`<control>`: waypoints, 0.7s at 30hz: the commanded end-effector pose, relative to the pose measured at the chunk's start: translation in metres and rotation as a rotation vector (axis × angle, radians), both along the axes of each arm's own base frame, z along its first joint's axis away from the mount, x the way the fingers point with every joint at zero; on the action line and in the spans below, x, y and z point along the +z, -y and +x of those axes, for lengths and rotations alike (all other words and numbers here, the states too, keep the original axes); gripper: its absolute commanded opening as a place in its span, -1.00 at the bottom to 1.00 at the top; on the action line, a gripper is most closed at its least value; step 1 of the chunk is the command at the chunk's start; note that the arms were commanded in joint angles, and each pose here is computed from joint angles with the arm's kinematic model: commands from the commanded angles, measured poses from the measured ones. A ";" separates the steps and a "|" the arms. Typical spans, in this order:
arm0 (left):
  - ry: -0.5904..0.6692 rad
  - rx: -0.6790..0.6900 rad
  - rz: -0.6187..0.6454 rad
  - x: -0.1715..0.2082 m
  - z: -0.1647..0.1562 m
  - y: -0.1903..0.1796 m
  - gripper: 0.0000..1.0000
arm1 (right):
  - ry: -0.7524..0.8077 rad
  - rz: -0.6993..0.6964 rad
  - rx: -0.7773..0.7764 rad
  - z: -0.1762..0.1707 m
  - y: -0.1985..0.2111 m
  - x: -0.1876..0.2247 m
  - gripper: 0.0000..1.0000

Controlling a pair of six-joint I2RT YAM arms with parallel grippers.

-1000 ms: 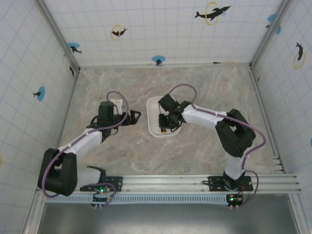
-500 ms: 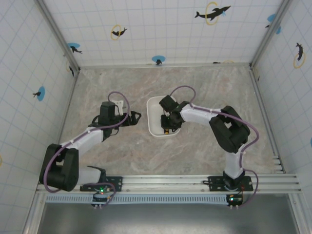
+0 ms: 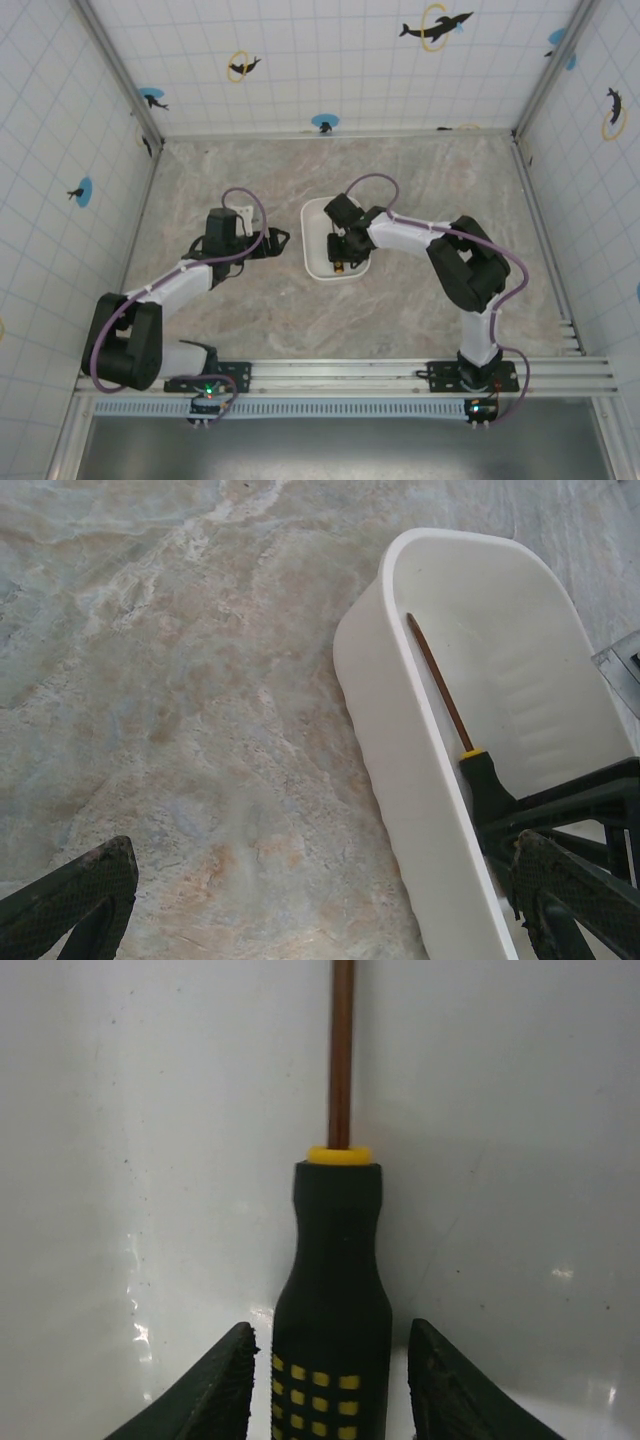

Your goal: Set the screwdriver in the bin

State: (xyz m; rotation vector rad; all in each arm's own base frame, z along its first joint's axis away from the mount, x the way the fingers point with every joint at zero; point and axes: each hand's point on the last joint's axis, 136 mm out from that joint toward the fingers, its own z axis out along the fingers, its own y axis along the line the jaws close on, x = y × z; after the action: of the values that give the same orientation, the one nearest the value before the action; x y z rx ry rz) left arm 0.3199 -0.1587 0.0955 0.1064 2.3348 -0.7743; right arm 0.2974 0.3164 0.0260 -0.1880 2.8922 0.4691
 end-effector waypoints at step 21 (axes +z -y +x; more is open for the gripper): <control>0.510 0.292 0.322 0.162 0.037 -0.071 0.95 | 0.262 -0.308 0.158 0.023 0.102 0.152 0.56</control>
State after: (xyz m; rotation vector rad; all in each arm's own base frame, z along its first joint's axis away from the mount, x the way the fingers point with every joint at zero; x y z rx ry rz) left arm 0.3561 -0.1135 0.2325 0.1082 1.9946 -0.3873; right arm 0.3165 0.2540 0.1543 -0.4328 2.7200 0.1151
